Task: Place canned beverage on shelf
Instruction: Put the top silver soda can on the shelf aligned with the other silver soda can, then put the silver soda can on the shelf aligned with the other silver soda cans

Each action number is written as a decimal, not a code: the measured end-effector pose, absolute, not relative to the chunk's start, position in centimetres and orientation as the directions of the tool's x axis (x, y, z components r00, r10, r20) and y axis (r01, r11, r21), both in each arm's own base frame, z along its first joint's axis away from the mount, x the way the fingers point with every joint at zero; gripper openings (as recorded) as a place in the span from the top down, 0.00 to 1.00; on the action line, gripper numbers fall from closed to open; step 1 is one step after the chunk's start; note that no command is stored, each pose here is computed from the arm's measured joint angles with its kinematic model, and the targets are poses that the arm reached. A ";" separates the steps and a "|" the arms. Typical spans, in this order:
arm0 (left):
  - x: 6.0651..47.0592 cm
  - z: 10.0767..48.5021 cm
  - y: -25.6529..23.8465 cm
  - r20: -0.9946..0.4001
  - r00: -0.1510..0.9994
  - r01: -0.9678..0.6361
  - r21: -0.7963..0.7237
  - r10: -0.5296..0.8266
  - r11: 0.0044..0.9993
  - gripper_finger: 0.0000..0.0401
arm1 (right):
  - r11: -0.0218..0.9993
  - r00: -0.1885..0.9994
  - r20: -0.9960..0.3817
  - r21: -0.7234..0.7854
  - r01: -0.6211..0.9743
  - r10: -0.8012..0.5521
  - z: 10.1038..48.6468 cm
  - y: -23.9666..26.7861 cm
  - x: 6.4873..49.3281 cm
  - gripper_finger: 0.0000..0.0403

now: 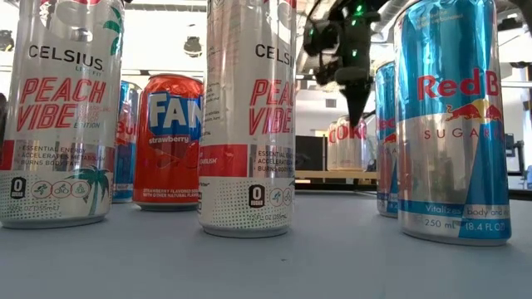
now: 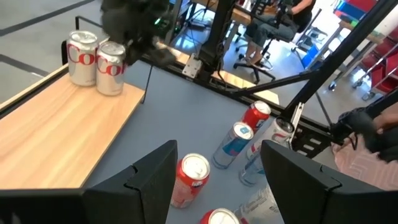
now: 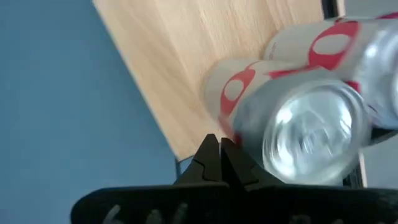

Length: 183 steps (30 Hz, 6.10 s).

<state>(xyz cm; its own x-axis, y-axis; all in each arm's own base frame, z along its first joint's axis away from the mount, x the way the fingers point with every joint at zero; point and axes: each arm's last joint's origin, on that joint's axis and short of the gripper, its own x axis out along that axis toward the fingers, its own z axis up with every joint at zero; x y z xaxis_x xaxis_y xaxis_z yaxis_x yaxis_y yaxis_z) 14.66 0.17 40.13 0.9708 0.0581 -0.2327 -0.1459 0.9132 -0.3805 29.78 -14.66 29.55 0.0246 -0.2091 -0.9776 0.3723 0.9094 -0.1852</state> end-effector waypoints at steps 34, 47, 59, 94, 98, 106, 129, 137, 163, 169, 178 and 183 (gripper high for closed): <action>14.7 40.1 -0.3 -0.237 0.968 -0.034 -0.464 -0.086 0.885 0.45 | 0.901 0.394 -0.906 0.293 0.319 0.155 38.8 13.4 21.4 0.71; 14.6 40.1 -1.5 -0.234 0.941 0.099 -0.506 -0.247 0.857 0.45 | 0.956 0.424 -0.894 0.236 0.176 0.143 35.9 15.0 26.5 0.54; 14.3 39.3 -2.0 -0.311 0.912 0.080 -0.503 -0.266 0.861 0.45 | 0.946 0.396 -0.914 0.200 0.255 0.086 36.0 11.7 27.2 0.43; 16.3 38.9 -11.6 -0.484 0.731 0.195 -0.526 -0.480 0.828 0.45 | 0.934 0.421 -0.894 0.270 0.232 0.154 36.8 13.3 27.3 0.44; 17.7 38.1 -13.7 -0.581 0.669 0.139 -0.516 -0.464 0.845 0.45 | 0.955 0.394 -0.906 0.239 0.176 0.154 36.7 13.7 26.9 0.44; 20.4 34.6 -18.9 -0.729 0.461 0.067 -0.540 -0.506 0.839 0.45 | 0.973 0.362 -0.922 0.192 0.127 0.135 36.5 14.0 26.5 0.44; 16.4 32.3 -24.2 -0.786 0.571 -0.180 -0.400 -0.236 0.899 0.45 | 0.984 0.392 -0.918 0.115 0.139 0.052 36.5 13.7 26.5 0.44; 14.1 32.5 -24.8 -0.683 0.719 -0.196 -0.380 -0.131 0.904 0.45 | 0.976 0.418 -0.907 0.132 0.176 0.047 36.6 13.8 26.7 0.44; 12.4 29.2 -22.6 -0.772 0.633 -0.263 -0.283 -0.056 0.922 0.29 | 0.967 0.495 -0.869 0.132 0.217 0.007 36.8 14.4 27.0 0.44; 12.8 28.9 -22.4 -0.795 0.604 -0.205 -0.224 -0.058 0.953 0.26 | 0.954 0.496 -0.868 0.155 0.258 0.007 36.8 14.3 27.0 0.44; 12.7 28.8 -22.1 -0.800 0.599 -0.134 -0.143 -0.035 0.981 0.26 | 0.952 0.506 -0.862 0.149 0.268 -0.007 36.9 14.3 27.0 0.44; 12.7 28.8 -21.9 -0.795 0.607 -0.140 -0.118 -0.009 0.983 0.26 | 0.951 0.517 -0.855 0.130 0.280 -0.035 36.9 14.2 27.1 0.44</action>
